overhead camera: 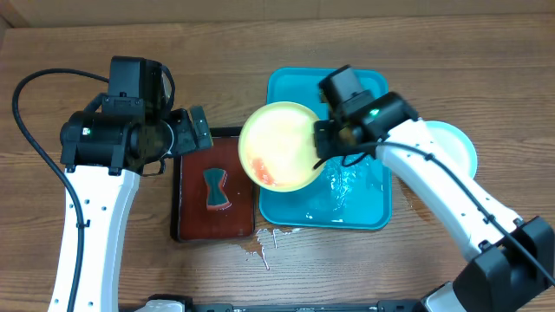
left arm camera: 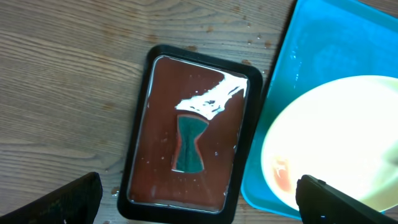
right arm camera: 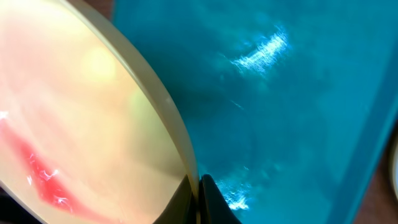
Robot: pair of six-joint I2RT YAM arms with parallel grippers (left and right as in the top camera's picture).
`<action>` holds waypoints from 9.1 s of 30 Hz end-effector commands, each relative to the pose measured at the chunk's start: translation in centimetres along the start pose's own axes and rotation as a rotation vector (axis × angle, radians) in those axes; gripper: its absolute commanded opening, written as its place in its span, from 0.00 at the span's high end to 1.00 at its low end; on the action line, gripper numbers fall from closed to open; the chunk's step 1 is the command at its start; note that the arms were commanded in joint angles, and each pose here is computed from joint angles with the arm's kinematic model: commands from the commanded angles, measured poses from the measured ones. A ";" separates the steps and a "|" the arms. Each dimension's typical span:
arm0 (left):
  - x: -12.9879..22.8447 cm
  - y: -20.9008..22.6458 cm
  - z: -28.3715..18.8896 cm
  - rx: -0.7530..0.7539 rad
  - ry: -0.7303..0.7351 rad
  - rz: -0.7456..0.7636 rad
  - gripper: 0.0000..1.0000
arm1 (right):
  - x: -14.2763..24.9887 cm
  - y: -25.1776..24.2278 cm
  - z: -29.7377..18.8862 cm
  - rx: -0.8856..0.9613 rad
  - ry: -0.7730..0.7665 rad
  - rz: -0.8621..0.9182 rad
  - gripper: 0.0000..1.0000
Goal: Clean dirty plates on tray and stack at the side
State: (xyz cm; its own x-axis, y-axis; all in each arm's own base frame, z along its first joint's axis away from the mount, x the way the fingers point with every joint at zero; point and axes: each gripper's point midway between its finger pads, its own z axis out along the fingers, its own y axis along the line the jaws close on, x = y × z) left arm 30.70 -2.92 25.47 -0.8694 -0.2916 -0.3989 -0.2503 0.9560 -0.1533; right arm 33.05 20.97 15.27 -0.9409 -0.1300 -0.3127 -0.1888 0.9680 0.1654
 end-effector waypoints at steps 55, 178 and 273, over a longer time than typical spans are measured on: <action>-0.4 0.3 -0.4 -0.017 -0.024 0.003 0.00 | -2.0 10.1 -4.9 0.591 -0.721 -0.287 0.96; -0.4 0.3 -0.4 -0.017 -0.024 0.003 0.00 | 7.4 -10.3 -23.1 -0.066 -0.968 0.012 0.00; 8.6 4.9 2.8 0.185 -1.009 0.267 0.00 | 9.8 -14.9 -8.3 -0.016 -1.245 -0.006 0.00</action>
State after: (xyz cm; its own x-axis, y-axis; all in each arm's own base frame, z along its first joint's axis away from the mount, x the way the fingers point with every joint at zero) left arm 22.78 -1.13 20.33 -0.1013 -0.0684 -0.9925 0.0527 0.9959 -0.0740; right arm 24.23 3.73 17.66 -0.0438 0.1656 -0.9852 -0.2157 0.9613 0.1712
